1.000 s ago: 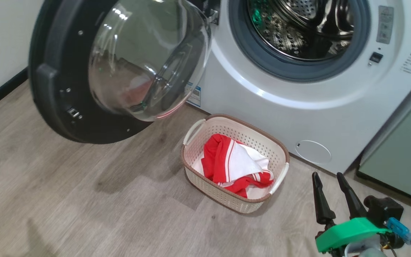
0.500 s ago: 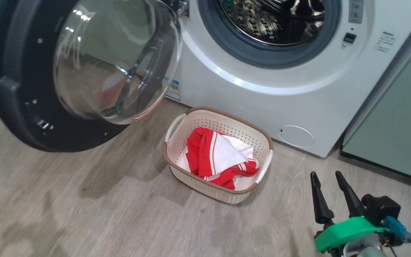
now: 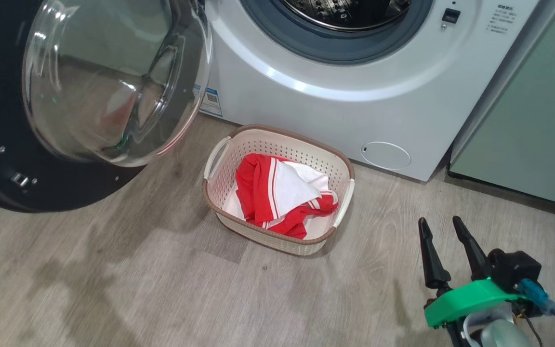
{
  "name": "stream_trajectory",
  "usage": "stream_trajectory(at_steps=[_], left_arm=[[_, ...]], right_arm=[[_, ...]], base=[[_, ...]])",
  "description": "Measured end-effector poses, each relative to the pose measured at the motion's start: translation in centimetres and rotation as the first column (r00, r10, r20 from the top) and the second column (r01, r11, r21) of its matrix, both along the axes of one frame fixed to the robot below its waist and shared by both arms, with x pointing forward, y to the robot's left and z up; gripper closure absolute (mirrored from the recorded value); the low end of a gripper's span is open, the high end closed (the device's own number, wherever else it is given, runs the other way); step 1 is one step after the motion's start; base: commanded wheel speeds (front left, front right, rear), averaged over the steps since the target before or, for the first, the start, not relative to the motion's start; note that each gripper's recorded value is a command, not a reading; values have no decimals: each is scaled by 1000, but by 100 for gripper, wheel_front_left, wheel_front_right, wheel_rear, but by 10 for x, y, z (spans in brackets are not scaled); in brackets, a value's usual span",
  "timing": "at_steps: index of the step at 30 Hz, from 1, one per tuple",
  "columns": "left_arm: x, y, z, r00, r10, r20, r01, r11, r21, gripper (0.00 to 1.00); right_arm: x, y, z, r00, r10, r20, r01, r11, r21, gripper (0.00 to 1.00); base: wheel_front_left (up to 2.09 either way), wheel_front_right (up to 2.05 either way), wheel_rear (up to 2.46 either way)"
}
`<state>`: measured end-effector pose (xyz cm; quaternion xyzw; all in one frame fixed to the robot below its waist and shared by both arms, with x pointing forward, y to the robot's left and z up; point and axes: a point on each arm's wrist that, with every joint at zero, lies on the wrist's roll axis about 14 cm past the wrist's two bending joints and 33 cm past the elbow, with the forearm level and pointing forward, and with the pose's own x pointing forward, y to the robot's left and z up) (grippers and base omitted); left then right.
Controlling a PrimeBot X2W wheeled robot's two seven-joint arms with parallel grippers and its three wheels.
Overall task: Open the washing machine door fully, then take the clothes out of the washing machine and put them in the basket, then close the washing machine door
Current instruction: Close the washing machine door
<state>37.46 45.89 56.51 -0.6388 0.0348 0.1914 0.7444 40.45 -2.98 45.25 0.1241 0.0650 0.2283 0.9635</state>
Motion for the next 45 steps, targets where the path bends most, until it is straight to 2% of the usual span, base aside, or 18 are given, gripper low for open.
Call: stream_trajectory(at_steps=[8,13,19,24,28,37,42,45], left_arm=[[10,-21,0,994,-106,18,106,994,0,100],[17,-49,9,974,-217,64,217,976,8,100],[21,-94,15,923,-371,101,369,929,32,100],[22,-130,10,874,-467,135,470,882,14,100],[26,-168,6,814,-559,159,562,827,29,100],[30,-251,-5,700,-694,171,689,718,94,100],[42,-278,-10,688,-710,152,701,704,117,100],[56,-295,-7,681,-707,190,702,704,107,100]], right_arm=[[1,-1,0,1000,-3,-1,3,1000,-2,0],[1,1,6,1000,1,16,-1,1000,-2,0],[-4,3,15,999,8,41,-8,1000,-5,0],[-11,0,16,999,2,42,-2,1000,-7,0],[-12,-10,19,998,-26,50,27,1000,-6,0],[-19,-41,15,993,-115,35,115,993,-7,0],[-23,-62,12,984,-176,27,176,984,-7,0],[-26,-76,10,976,-218,23,218,976,-8,0]], base=[[0,0,0],[0,0,0],[0,0,0],[0,0,0],[0,0,0],[0,0,0],[0,0,0],[0,0,0]])
